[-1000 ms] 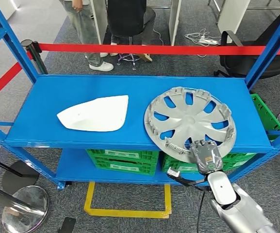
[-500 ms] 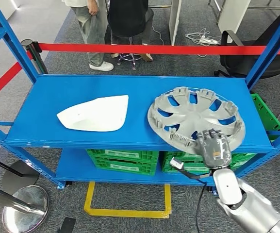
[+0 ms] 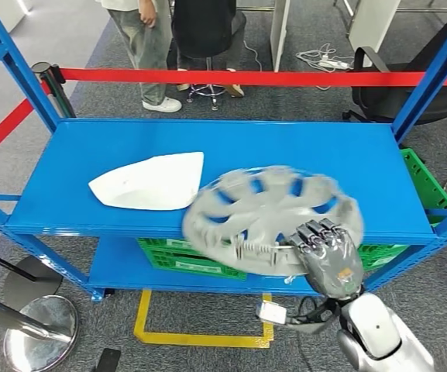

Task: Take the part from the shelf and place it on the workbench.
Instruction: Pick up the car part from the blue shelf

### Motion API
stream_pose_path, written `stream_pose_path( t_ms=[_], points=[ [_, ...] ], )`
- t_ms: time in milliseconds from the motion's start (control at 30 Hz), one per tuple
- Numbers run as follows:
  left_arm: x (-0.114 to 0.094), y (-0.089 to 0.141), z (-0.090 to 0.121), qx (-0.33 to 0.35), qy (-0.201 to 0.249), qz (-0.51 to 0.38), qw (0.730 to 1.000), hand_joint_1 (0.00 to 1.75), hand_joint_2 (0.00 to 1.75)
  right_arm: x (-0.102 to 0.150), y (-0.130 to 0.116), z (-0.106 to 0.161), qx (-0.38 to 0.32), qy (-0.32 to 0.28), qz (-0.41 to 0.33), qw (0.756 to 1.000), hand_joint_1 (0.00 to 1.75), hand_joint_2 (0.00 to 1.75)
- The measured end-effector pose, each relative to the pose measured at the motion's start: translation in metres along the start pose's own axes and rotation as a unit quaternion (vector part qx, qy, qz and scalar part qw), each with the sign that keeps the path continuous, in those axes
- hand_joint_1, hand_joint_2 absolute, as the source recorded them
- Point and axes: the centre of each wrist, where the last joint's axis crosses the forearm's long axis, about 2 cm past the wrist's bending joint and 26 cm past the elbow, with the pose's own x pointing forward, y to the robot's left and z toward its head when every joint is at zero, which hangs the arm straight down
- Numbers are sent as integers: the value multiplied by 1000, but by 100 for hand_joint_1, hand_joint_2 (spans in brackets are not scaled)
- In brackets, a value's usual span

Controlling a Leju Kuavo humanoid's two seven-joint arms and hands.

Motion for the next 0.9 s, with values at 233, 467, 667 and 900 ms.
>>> stream_pose_path(
  t_ms=[233, 467, 667, 900],
  points=[
    [-1, 0, 1, 0, 0, -1, 1000, 0, 0, -7, -12, 2, -74, 130, -94, 984, 175, 175],
    [-1, 0, 1, 0, -1, -4, 1000, 0, 0, -8, -25, 5, -145, 171, -109, 969, 175, 175],
    [-1, 0, 0, 0, -3, -9, 1000, 0, 0, -8, -39, 2, -221, 170, -88, 956, 175, 175],
    [1, 0, 0, 0, -4, -10, 1000, 0, 0, -12, -56, 2, -259, 208, -55, 942, 175, 175]
  ],
)
